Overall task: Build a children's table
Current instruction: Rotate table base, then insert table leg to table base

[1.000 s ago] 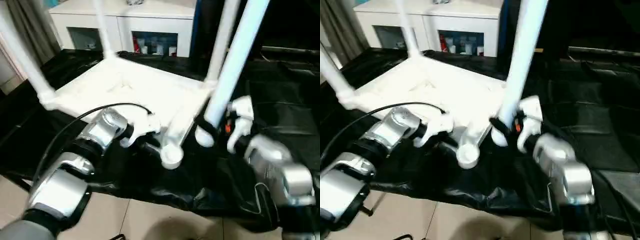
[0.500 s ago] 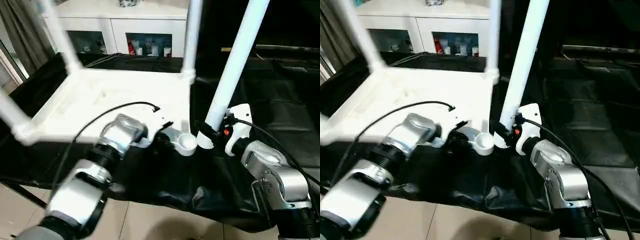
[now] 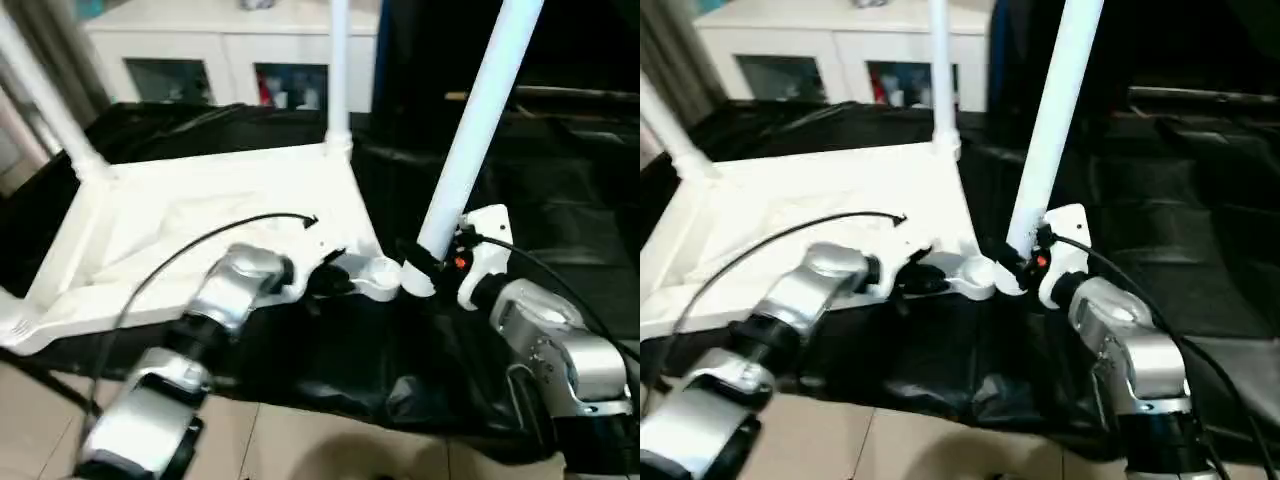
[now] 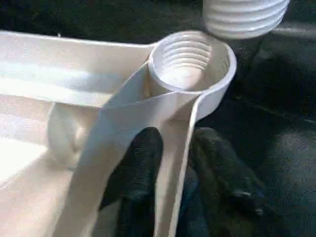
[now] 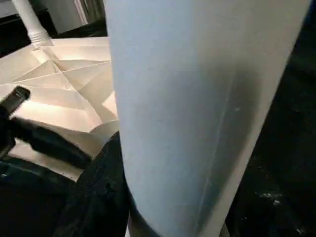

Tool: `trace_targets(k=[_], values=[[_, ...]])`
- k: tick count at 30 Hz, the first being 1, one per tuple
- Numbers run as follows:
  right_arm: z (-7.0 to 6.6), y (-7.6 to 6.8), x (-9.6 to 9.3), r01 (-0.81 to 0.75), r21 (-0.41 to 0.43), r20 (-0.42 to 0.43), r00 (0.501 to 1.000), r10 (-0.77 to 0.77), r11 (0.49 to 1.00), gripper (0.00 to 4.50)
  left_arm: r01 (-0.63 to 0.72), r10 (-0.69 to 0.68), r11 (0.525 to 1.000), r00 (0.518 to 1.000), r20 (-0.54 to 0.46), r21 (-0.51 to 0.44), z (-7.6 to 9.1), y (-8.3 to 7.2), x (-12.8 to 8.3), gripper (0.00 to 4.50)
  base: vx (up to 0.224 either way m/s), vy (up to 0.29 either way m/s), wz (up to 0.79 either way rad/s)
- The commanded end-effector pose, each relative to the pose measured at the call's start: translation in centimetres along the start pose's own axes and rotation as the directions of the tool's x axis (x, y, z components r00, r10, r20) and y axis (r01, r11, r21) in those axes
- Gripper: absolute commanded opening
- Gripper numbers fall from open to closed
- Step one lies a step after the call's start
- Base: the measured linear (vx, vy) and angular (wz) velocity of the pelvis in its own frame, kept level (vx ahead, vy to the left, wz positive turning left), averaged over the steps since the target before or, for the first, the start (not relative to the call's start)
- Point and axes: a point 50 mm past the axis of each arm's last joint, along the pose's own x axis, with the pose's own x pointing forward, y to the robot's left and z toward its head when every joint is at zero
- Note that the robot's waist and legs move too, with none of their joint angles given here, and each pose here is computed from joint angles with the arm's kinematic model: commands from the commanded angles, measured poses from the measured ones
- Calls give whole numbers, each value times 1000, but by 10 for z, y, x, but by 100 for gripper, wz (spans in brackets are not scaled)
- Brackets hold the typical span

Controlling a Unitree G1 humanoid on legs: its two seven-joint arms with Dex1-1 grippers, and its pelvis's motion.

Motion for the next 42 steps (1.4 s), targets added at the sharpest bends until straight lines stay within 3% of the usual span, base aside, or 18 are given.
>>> trace_targets(k=[1,3,6,13,22,23,26,29,42], values=[[9,1,-3,-7,-32,33,999,8,999,193,2,-3,999,1000,23,32,8,4,-4,151,0,0,0],[9,1,-4,-19,-33,29,999,20,999,193,25,-24,995,1000,-12,95,5,8,-9,159,0,0,0],[11,2,-3,-33,-40,30,999,35,999,193,62,-60,991,998,-21,115,0,8,-10,163,0,0,0],[13,0,-5,-32,-40,30,999,33,999,193,113,-110,989,993,-35,91,-7,4,-3,163,0,0,0],[13,1,-7,-31,-44,31,999,33,999,193,76,-74,995,997,-33,64,-13,8,0,163,0,0,0],[13,1,-8,-32,-46,29,999,33,998,193,75,-73,995,997,-28,59,-13,8,0,127,0,0,0],[14,2,-7,-37,-41,33,999,38,998,193,78,-76,995,997,-35,68,-14,10,-1,122,0,0,0],[14,3,-8,-38,-41,33,999,40,998,193,74,-71,995,997,-34,69,-14,11,-1,80,0,0,0],[12,4,-6,-49,-38,29,998,50,998,193,92,-89,994,995,-39,61,-22,10,-6,0,0,0,0]])
